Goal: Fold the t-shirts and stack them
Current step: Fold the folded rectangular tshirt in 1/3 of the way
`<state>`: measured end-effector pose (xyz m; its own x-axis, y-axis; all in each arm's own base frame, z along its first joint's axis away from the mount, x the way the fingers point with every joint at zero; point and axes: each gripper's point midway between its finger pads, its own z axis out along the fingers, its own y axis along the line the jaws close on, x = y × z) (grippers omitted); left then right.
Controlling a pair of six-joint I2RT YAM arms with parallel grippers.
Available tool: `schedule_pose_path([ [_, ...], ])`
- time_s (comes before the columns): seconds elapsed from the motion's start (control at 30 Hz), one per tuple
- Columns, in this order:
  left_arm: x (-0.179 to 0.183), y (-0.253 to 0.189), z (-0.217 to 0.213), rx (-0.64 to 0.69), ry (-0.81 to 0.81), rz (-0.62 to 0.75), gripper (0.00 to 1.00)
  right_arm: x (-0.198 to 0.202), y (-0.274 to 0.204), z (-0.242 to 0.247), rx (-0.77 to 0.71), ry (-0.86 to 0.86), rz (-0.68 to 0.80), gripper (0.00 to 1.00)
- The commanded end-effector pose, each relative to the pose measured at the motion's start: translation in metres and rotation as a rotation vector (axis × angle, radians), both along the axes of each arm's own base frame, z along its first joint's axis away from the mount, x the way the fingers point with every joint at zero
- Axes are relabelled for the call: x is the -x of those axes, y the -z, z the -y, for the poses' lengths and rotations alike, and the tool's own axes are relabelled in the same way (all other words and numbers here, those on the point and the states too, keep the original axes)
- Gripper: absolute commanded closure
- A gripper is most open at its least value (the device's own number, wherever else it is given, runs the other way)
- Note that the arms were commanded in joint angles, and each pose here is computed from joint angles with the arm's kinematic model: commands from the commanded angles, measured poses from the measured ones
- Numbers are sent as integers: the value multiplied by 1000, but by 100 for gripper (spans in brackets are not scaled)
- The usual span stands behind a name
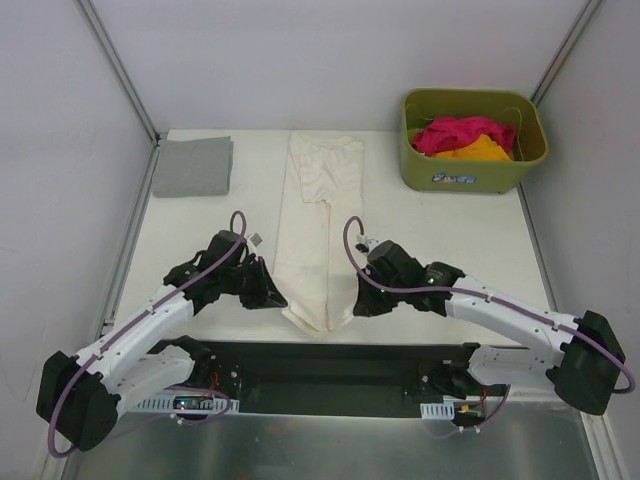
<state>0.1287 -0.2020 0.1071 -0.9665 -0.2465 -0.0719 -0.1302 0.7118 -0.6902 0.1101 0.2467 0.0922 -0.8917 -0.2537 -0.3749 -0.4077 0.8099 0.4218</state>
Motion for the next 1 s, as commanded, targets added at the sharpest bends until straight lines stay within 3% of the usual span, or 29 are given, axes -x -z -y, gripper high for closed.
schedule_pose_path([
  [0.0, -36, -21, 1, -53, -33, 135, 100, -45, -34, 0, -23, 64, 134, 99],
  [0.27, -101, -46, 10, -54, -89, 246, 100, -112, -64, -10, -54, 102, 204, 99],
  [0.8, -222, -67, 5, -33, -147, 285, 100, -236, -71, -9, -31, 178, 228, 99],
  [0.97, -259, -55, 0, -44, -162, 264, 100, -273, -60, -6, -1, 190, 231, 99],
])
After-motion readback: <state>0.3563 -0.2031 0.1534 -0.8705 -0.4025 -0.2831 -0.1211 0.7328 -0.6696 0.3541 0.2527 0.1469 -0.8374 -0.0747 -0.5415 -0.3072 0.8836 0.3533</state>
